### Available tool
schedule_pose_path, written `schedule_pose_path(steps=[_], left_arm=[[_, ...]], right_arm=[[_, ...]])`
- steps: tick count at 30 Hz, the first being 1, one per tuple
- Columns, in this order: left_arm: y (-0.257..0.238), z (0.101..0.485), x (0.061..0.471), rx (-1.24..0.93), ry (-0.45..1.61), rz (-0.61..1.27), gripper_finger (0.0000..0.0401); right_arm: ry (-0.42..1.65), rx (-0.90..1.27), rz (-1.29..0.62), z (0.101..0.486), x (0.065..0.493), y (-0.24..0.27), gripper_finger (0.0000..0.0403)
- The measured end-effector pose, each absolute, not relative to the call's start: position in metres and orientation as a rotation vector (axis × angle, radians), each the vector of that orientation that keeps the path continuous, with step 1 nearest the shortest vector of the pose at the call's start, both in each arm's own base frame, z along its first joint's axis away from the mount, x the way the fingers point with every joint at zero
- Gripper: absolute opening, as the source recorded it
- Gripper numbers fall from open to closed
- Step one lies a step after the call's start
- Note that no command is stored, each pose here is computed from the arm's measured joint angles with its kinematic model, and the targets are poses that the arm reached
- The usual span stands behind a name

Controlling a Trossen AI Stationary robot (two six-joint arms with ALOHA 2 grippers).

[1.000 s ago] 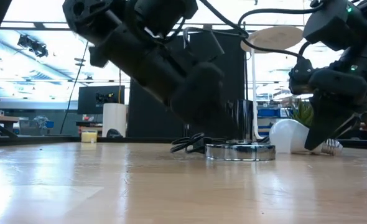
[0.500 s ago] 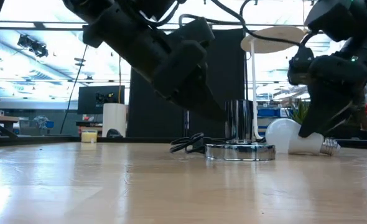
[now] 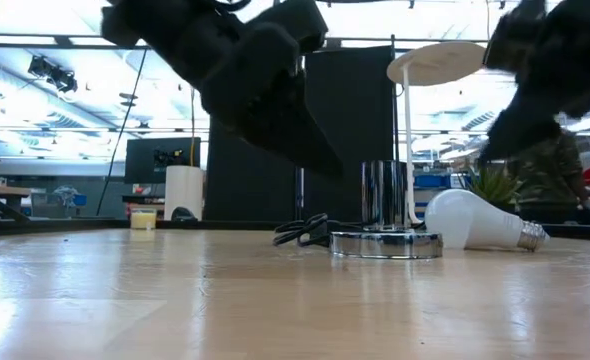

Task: Screw lightbulb
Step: Return to Home Position

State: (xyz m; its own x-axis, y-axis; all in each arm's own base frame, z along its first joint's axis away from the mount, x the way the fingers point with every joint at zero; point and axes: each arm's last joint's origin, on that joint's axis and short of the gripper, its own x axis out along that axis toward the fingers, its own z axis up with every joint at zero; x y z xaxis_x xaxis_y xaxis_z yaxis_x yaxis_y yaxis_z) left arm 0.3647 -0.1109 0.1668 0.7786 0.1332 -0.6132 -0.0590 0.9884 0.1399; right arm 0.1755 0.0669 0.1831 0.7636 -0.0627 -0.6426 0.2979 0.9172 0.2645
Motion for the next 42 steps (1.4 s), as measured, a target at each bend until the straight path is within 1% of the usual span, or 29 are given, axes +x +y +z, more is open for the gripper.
schedule_pose_path(steps=[3, 5, 10, 13, 17, 22, 30, 33, 37, 39, 42], left_arm=[[-0.121, 0.166, 0.359, 0.126, 0.63, 0.098, 0.0308], [-0.129, 0.169, 0.356, 0.123, 0.556, 0.099, 0.0299], [-0.135, 0.179, 0.337, 0.127, 0.469, 0.103, 0.0264], [-0.136, 0.199, 0.323, 0.105, 0.411, 0.085, 0.0241], [-0.132, 0.217, 0.304, 0.105, 0.362, 0.06, 0.0214], [-0.127, 0.225, 0.284, 0.118, 0.334, 0.044, 0.0185], [-0.123, 0.218, 0.274, 0.131, 0.321, 0.0, 0.0143], [-0.121, 0.211, 0.269, 0.138, 0.344, -0.012, 0.0123], [-0.118, 0.209, 0.261, 0.12, 0.321, -0.035, 0.0089], [-0.116, 0.208, 0.257, 0.109, 0.309, -0.055, 0.007], [-0.112, 0.21, 0.249, 0.103, 0.3, -0.056, 0.004]], right_arm=[[0.564, 0.274, -0.173, 0.193, 0.173, 0.078, 0.028], [0.503, 0.23, -0.151, 0.197, 0.172, 0.086, 0.0278], [0.433, 0.151, -0.128, 0.198, 0.167, 0.1, 0.0269], [0.391, 0.139, -0.101, 0.202, 0.166, 0.105, 0.0256], [0.351, 0.11, -0.05, 0.206, 0.165, 0.112, 0.0225], [0.344, 0.092, -0.027, 0.207, 0.163, 0.115, 0.0175], [0.355, 0.026, -0.006, 0.206, 0.161, 0.117, 0.0086], [0.356, 0.005, 0.003, 0.206, 0.161, 0.118, 0.0052], [0.358, -0.013, 0.012, 0.206, 0.16, 0.118, 0.001], [0.366, -0.021, 0.012, 0.205, 0.16, 0.118, 0.0006], [0.368, -0.022, 0.012, 0.205, 0.16, 0.118, 0.0012]])
